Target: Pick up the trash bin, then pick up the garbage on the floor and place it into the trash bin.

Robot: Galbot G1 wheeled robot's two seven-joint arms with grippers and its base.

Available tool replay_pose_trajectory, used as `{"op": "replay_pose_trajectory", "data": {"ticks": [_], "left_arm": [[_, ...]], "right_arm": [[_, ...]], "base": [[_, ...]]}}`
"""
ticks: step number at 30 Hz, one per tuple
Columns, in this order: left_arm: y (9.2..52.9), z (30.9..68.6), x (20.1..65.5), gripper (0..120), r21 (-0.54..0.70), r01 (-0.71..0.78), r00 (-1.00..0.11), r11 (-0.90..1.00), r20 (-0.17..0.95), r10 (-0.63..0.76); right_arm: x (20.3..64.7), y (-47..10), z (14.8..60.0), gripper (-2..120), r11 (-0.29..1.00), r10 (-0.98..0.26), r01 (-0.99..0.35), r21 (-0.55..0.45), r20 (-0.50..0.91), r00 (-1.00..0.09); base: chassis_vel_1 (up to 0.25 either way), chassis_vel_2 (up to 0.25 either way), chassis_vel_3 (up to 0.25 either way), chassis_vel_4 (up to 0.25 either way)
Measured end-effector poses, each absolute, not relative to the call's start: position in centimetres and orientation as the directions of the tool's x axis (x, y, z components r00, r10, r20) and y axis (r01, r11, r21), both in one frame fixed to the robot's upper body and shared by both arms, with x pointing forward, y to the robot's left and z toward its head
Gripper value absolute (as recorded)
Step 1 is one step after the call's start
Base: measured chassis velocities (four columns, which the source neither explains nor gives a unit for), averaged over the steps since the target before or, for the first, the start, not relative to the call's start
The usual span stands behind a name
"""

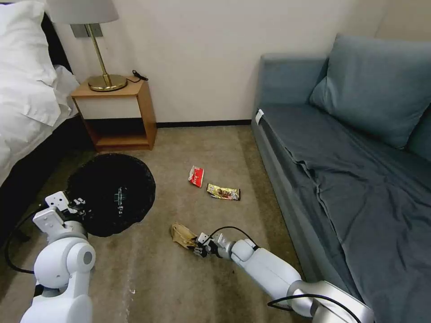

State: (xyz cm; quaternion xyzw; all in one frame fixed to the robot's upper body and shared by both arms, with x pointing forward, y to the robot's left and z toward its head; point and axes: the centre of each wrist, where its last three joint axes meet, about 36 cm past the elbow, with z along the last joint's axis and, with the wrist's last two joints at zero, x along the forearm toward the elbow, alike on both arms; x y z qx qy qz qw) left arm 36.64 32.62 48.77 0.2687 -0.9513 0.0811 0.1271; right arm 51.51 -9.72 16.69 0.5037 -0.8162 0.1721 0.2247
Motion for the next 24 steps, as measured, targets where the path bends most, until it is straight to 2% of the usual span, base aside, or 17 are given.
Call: {"op": "replay_pose_trajectory", "data": {"ticks": [1, 5, 14, 19, 21, 24], "left_arm": [[32.6, 48.8, 36.6, 1, -0.086, -0.532, -0.823, 0.842, 0.285, -0.491], [32.7, 48.7, 36.6, 1, -0.085, -0.535, -0.821, 0.840, 0.286, -0.494], [32.8, 48.7, 36.6, 1, -0.085, -0.535, -0.822, 0.841, 0.283, -0.494], [32.9, 48.5, 36.7, 1, -0.087, -0.535, -0.821, 0.841, 0.287, -0.493], [32.9, 48.4, 36.8, 1, -0.085, -0.534, -0.822, 0.841, 0.286, -0.493], [32.9, 48.4, 36.9, 1, -0.085, -0.534, -0.822, 0.841, 0.286, -0.492]], "right_arm": [[51.5, -9.7, 16.7, 22, 0.433, -0.745, -0.900, -0.054, 0.540, -0.392], [51.4, -9.3, 16.8, 2, 0.449, -0.746, -0.892, -0.056, 0.526, -0.409], [52.3, -9.2, 18.0, 0, 0.491, -0.747, -0.869, -0.058, 0.484, -0.455], [54.2, -9.1, 19.8, 0, 0.569, -0.735, -0.821, -0.051, 0.415, -0.536], [56.6, -8.7, 22.6, 0, 0.650, -0.715, -0.760, -0.023, 0.321, -0.621], [57.9, -8.7, 24.2, 0, 0.681, -0.703, -0.732, -0.008, 0.272, -0.657]], "base": [[0.000, 0.000, 0.000, 0.000], [0.000, 0.000, 0.000, 0.000], [0.000, 0.000, 0.000, 0.000], [0.000, 0.000, 0.000, 0.000], [0.000, 0.000, 0.000, 0.000], [0.000, 0.000, 0.000, 0.000]]}}
